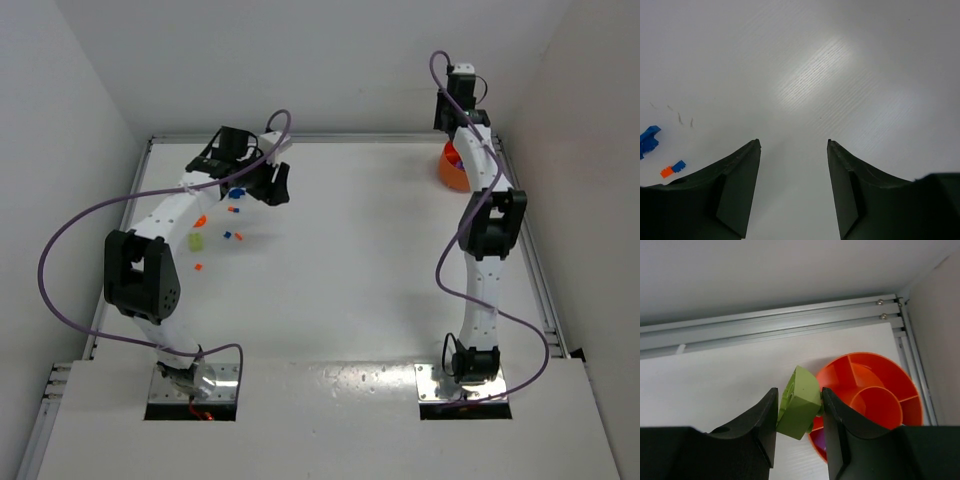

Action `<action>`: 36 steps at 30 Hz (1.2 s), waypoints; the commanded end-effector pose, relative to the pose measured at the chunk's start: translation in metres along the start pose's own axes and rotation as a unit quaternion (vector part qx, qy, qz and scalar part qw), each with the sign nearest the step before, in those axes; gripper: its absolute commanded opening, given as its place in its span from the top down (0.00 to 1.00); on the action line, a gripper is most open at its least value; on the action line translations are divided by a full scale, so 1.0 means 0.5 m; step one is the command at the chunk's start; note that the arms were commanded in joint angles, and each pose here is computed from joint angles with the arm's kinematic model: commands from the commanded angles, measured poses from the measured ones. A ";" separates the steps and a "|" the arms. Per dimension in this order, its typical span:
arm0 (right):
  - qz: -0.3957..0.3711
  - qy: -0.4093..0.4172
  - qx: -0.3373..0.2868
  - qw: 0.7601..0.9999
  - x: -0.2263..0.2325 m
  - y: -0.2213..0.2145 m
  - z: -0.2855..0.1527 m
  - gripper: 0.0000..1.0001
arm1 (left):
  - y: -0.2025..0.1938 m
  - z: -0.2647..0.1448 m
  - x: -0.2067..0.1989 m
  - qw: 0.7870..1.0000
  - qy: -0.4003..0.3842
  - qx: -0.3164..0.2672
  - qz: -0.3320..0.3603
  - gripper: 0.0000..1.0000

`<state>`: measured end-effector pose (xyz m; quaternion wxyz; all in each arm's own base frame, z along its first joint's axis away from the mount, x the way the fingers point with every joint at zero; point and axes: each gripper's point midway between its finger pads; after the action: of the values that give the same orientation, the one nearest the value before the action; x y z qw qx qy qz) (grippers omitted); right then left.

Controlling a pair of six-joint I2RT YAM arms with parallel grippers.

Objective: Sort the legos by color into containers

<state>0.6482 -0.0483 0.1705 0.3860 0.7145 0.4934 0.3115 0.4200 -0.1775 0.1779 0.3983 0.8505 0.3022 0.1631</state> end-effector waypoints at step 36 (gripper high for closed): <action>-0.021 -0.070 -0.029 0.997 -0.092 0.004 0.062 0.96 | -0.002 0.004 0.046 0.998 0.052 0.005 -0.040 0.24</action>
<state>0.6540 -0.0930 0.1374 0.4254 0.7211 0.4827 0.2570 0.4301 -0.1657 0.1674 0.3736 0.8391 0.3538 0.1765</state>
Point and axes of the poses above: each gripper's point midway between its finger pads, its own z axis out along the fingers, its own x axis along the line the jaws close on, y = z × x, and after that the axes turned 13 degrees about z, right-handed
